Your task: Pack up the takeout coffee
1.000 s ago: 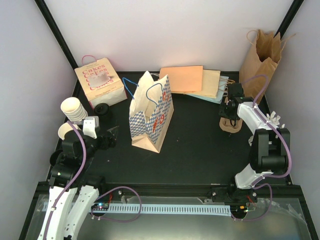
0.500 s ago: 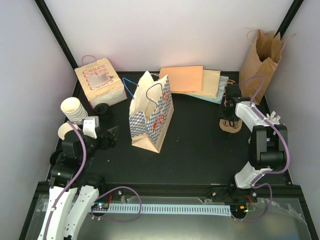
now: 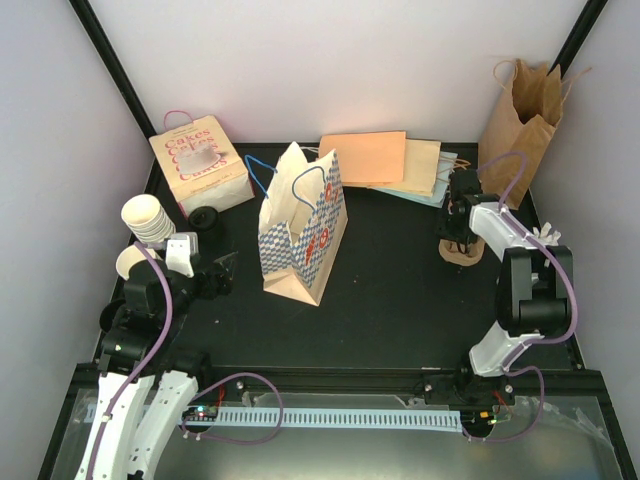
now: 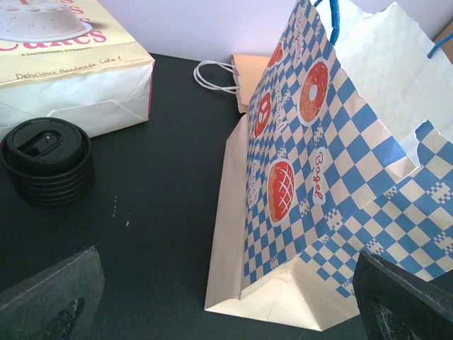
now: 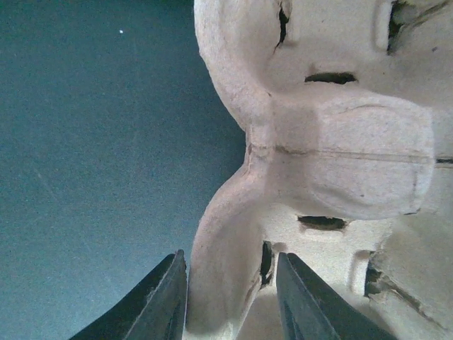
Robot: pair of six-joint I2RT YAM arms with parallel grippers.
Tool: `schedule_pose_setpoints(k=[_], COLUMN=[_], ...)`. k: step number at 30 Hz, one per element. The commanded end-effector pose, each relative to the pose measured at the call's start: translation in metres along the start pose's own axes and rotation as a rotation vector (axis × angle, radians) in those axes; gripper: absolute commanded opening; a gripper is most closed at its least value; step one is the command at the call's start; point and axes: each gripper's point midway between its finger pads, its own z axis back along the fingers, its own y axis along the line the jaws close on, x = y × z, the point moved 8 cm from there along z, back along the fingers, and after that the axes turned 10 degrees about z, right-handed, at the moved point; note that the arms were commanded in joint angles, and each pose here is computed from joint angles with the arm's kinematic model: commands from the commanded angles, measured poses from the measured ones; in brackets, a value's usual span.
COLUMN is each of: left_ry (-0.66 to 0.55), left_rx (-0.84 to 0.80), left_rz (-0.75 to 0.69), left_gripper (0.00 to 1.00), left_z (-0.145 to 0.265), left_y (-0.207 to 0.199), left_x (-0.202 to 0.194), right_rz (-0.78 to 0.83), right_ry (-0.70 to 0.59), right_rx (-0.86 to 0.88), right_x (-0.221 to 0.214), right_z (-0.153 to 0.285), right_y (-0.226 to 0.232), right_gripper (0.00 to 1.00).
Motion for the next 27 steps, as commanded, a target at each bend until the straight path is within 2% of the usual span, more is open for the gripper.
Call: schedule_pose_setpoints(k=[1, 15, 27], left_ry=[-0.006, -0.005, -0.004], left_rx=[-0.017, -0.016, -0.015], left_rz=[-0.008, -0.008, -0.007], left_gripper=[0.99, 0.99, 0.99], left_z=[-0.003, -0.003, -0.003], left_y=[-0.003, -0.002, -0.002], left_x=[0.003, 0.003, 0.003], right_rz=[0.006, -0.002, -0.005], right_ry=[0.007, -0.044, -0.076], right_rx=[0.015, -0.029, -0.022], right_x=[0.001, 0.005, 0.008], right_z=[-0.007, 0.016, 0.031], right_y=[0.003, -0.003, -0.004], right_gripper=[0.39, 0.21, 0.19])
